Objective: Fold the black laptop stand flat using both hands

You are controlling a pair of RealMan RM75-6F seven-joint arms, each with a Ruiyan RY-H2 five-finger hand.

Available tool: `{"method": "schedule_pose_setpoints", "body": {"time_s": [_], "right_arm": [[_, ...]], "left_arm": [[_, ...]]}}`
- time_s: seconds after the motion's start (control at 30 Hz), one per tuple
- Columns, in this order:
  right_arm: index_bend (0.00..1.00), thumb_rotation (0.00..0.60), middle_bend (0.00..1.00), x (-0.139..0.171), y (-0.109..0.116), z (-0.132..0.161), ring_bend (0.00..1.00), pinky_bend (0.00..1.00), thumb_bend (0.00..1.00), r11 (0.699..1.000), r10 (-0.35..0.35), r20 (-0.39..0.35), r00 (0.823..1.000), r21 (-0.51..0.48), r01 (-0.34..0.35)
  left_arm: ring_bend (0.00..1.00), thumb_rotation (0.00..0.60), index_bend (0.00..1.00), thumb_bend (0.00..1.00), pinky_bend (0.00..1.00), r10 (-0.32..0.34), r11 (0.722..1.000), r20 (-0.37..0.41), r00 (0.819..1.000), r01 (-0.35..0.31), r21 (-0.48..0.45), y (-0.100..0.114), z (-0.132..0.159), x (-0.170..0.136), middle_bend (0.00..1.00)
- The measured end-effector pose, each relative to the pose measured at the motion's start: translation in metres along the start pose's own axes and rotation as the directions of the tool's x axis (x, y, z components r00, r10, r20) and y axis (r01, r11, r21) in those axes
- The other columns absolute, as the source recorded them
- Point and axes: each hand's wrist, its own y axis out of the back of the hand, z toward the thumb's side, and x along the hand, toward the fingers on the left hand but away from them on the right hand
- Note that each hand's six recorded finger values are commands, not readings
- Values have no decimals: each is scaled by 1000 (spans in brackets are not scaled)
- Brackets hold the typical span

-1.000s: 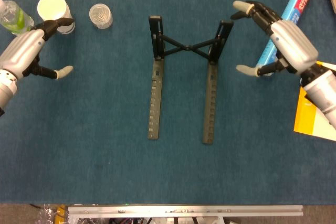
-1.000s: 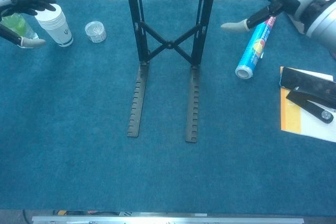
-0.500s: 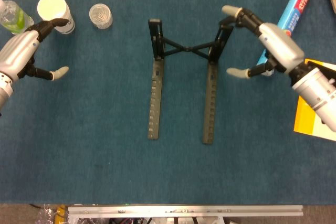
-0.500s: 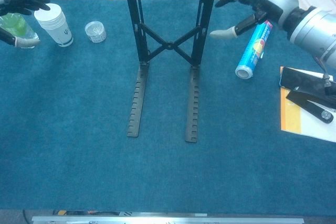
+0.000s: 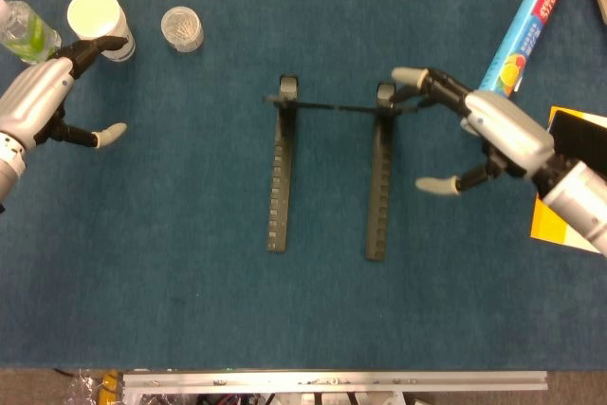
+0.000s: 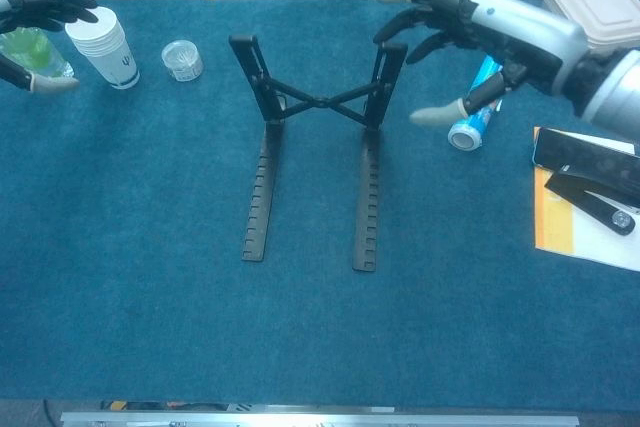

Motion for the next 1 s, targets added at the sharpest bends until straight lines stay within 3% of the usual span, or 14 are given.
{"method": "schedule_pose_setpoints", "body": {"time_s": [0.43, 0.57, 0.67, 0.77, 0.87, 1.0], "right_arm": [[88, 600, 226, 25, -4, 9, 55, 237, 110, 998, 29, -6, 1000, 55, -29], [88, 600, 224, 26, -5, 7, 55, 238, 110, 989, 39, -3, 999, 144, -38], [88, 600, 220, 26, -6, 6, 55, 248, 110, 965, 43, -9, 999, 259, -39], [87, 600, 215, 26, -8, 6, 47, 246, 99, 919, 44, -20, 999, 393, -32], [59, 600, 200, 27, -11, 6, 28, 223, 57, 850, 44, -41, 998, 526, -16], [16, 600, 169, 28, -19, 4, 5, 177, 30, 719, 44, -80, 996, 694, 24]], "left_arm": [[78, 600, 95, 255, 78, -12, 999, 19, 1000, 12, 40, 0, 9, 2, 124], [78, 600, 95, 255, 78, -23, 995, 30, 999, 20, 93, -1, 13, 4, 124], [78, 600, 95, 255, 78, -33, 989, 42, 999, 26, 144, -5, 17, 6, 124], [78, 600, 95, 255, 78, -41, 980, 57, 998, 29, 199, -11, 20, 9, 124], [78, 600, 95, 255, 78, -49, 966, 77, 996, 28, 256, -19, 24, 12, 120], [71, 600, 85, 255, 78, -61, 936, 115, 991, 16, 351, -33, 30, 18, 92]]}}
